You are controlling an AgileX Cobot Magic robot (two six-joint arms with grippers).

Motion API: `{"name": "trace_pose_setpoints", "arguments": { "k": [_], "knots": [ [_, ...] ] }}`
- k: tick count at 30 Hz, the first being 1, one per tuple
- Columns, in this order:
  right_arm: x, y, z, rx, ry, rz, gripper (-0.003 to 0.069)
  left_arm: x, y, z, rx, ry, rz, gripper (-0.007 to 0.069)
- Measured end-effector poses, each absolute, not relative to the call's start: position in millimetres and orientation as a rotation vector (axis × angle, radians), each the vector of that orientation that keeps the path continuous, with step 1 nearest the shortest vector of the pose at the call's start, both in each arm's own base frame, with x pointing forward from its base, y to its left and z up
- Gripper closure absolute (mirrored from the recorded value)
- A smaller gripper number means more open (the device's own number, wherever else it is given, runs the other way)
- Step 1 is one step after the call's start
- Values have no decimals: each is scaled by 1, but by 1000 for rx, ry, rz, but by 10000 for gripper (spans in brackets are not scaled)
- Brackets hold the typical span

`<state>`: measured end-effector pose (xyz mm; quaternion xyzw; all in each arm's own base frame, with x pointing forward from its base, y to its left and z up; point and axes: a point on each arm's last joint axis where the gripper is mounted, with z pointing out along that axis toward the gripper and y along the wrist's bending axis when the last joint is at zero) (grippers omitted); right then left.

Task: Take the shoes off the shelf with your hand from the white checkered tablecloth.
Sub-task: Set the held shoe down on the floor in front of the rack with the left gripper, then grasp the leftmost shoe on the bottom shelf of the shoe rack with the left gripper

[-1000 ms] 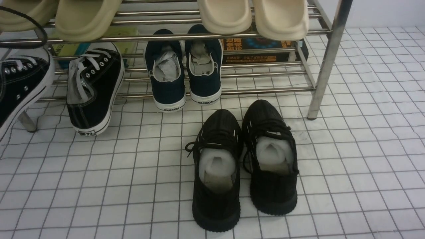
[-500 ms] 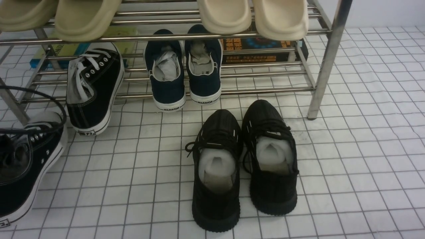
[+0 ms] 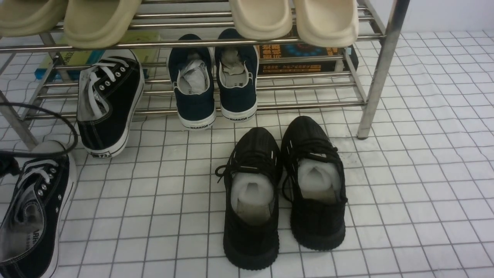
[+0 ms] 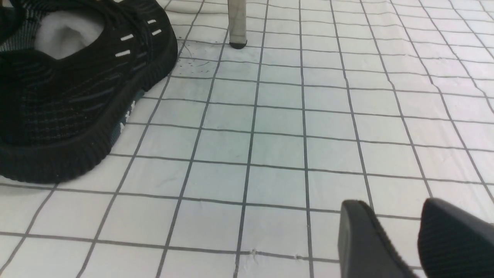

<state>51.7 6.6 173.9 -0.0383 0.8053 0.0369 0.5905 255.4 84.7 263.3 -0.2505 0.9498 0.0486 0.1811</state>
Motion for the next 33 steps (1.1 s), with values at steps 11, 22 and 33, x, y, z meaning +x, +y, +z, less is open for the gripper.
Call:
{"name": "trace_pose_setpoints", "arguments": {
  "k": [11,22,33],
  "knots": [
    [52,7,174,-89,1874,86,420,304,43,318,-605,2582,-189,601],
    [52,7,174,-89,1874,86,420,355,12,288,-670,2433,-323,400],
    [52,7,174,-89,1874,86,420,381,15,254,-698,2407,-313,211]
  ]
}}
